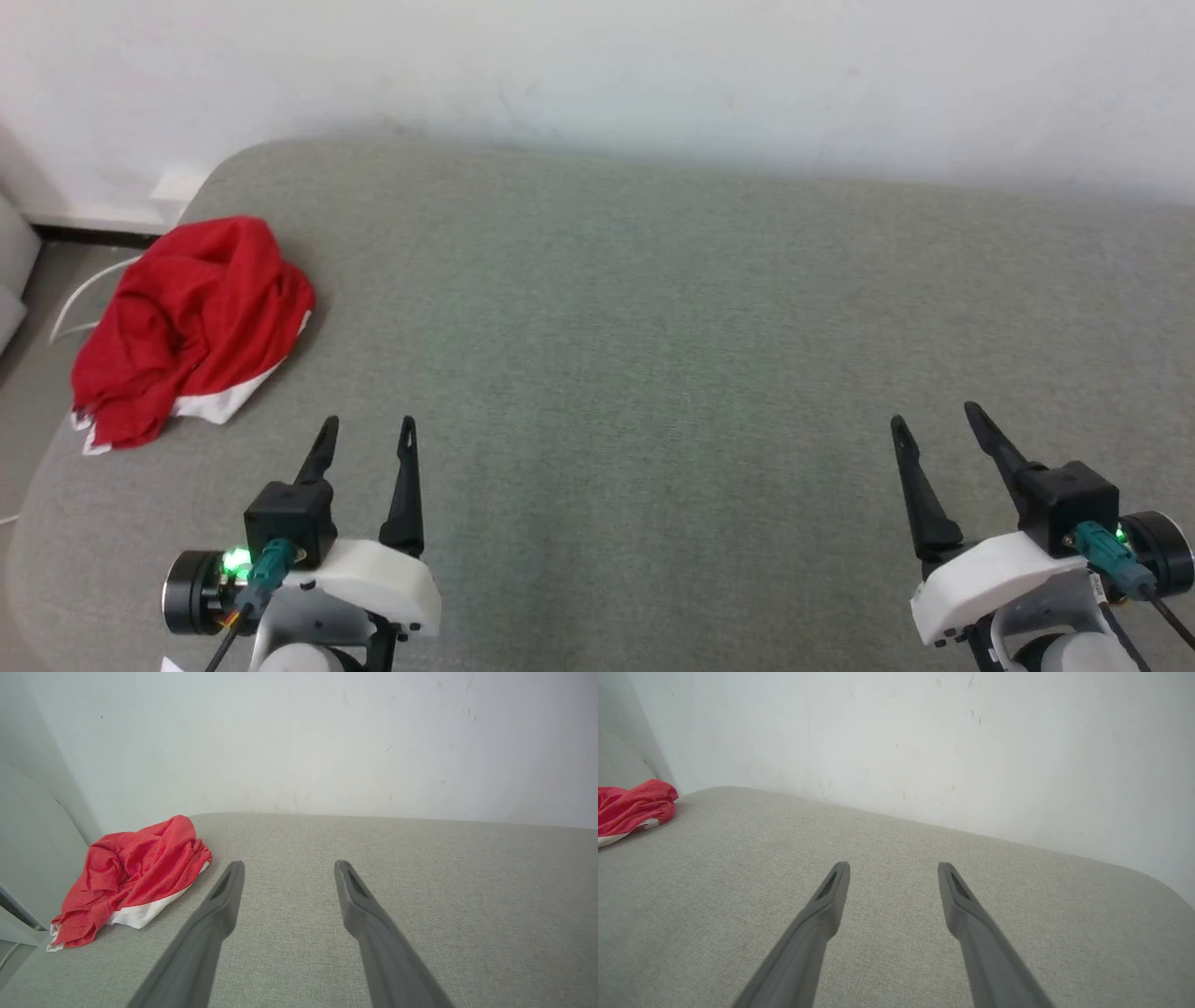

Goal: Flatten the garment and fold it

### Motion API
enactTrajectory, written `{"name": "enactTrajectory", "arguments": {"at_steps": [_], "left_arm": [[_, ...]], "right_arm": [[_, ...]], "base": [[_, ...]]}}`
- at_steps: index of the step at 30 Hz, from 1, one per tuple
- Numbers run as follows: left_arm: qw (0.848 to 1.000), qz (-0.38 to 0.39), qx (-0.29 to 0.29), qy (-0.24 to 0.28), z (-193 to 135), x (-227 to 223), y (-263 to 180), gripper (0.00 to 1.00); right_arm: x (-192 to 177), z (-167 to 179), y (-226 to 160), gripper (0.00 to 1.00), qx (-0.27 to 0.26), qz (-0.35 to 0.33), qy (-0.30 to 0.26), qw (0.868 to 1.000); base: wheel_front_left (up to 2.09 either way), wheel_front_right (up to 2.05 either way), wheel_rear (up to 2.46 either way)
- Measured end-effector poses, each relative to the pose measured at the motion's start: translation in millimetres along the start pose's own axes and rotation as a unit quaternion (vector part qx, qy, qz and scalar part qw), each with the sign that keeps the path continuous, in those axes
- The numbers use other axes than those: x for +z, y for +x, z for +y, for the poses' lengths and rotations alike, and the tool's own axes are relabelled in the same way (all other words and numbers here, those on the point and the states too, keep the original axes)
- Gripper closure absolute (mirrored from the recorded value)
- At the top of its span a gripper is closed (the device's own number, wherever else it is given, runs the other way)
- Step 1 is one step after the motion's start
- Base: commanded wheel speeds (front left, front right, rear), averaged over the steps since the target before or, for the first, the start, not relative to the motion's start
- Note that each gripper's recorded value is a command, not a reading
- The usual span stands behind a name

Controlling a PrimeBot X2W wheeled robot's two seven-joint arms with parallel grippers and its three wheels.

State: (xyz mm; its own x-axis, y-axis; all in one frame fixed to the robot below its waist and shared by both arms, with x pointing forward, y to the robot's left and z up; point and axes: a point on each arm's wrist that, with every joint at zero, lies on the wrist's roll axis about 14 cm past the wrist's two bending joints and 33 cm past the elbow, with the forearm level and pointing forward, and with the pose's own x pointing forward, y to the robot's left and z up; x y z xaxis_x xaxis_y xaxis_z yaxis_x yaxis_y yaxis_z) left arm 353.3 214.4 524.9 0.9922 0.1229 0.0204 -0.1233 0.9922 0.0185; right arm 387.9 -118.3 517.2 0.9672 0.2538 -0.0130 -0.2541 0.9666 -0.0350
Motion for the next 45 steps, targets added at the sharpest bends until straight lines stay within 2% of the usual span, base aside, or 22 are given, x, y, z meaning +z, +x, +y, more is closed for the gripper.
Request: {"name": "enactTrajectory", "arguments": {"at_steps": [23,45], "left_arm": [[0.997,-0.005,0.083,-0.005,48,-4,-25,0.00],[0.989,-0.014,0.145,-0.013,80,-6,-47,0.00]], "right_arm": [[2,45,31,0.00,0.072,-0.012,0.005,0.997],[5,84,50,0.00,0.127,-0.025,0.015,0.992]], "base": [[0.00,0.00,0.00],[0.00,0.00,0.00]]}}
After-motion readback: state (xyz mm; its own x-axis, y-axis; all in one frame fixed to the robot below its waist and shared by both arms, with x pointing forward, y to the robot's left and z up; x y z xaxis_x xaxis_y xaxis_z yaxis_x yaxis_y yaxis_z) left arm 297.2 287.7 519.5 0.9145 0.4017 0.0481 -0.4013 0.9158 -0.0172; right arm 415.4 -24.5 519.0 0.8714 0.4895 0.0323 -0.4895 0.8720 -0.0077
